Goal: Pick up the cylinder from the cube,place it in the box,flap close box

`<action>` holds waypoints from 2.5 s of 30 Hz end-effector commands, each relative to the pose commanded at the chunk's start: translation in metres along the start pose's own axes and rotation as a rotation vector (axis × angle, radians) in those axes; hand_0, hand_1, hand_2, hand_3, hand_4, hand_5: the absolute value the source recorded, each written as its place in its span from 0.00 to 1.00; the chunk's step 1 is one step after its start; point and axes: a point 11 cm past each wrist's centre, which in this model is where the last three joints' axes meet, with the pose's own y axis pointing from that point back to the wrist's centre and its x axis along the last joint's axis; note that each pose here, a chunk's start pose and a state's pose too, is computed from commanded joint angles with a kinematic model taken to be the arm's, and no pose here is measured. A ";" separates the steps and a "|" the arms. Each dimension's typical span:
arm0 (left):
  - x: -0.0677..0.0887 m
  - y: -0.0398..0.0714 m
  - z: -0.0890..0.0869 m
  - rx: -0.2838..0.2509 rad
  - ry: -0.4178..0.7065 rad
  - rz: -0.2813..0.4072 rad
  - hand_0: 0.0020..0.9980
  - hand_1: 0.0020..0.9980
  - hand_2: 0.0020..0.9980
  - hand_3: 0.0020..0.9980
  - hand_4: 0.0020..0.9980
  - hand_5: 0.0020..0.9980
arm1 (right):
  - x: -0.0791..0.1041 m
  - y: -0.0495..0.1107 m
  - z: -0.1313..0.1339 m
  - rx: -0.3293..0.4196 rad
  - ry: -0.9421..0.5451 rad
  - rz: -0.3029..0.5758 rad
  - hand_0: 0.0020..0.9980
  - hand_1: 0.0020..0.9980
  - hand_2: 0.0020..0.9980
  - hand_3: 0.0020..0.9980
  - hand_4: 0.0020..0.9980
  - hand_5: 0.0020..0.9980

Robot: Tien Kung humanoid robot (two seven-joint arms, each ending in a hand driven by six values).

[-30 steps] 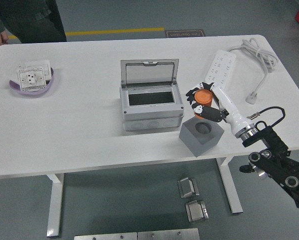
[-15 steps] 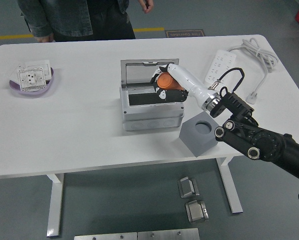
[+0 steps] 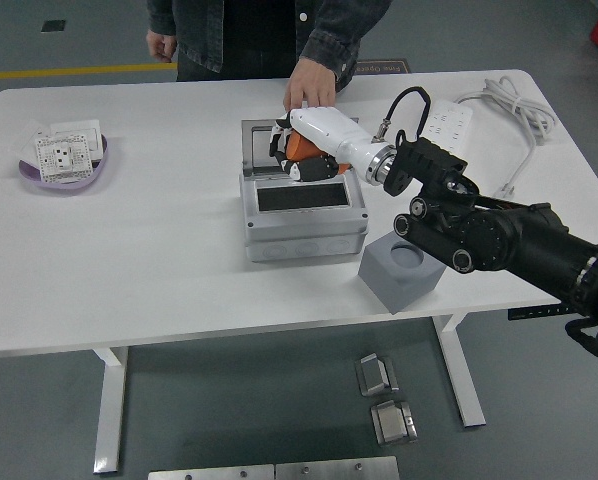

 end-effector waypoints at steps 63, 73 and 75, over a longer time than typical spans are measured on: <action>-0.008 0.000 0.003 -0.009 0.004 -0.023 0.66 0.67 0.56 0.60 0.61 0.24 | 0.066 0.025 -0.006 0.057 -0.055 0.053 0.68 0.61 0.73 1.00 0.70 0.21; -0.004 0.001 0.008 -0.013 0.003 -0.018 0.66 0.67 0.56 0.60 0.61 0.24 | 0.102 0.002 -0.011 0.049 -0.057 0.090 0.65 0.59 0.72 1.00 0.70 0.23; -0.002 0.001 0.009 -0.015 0.002 -0.015 0.66 0.67 0.56 0.60 0.61 0.24 | 0.103 -0.002 -0.008 0.037 -0.065 0.086 0.65 0.59 0.72 1.00 0.70 0.23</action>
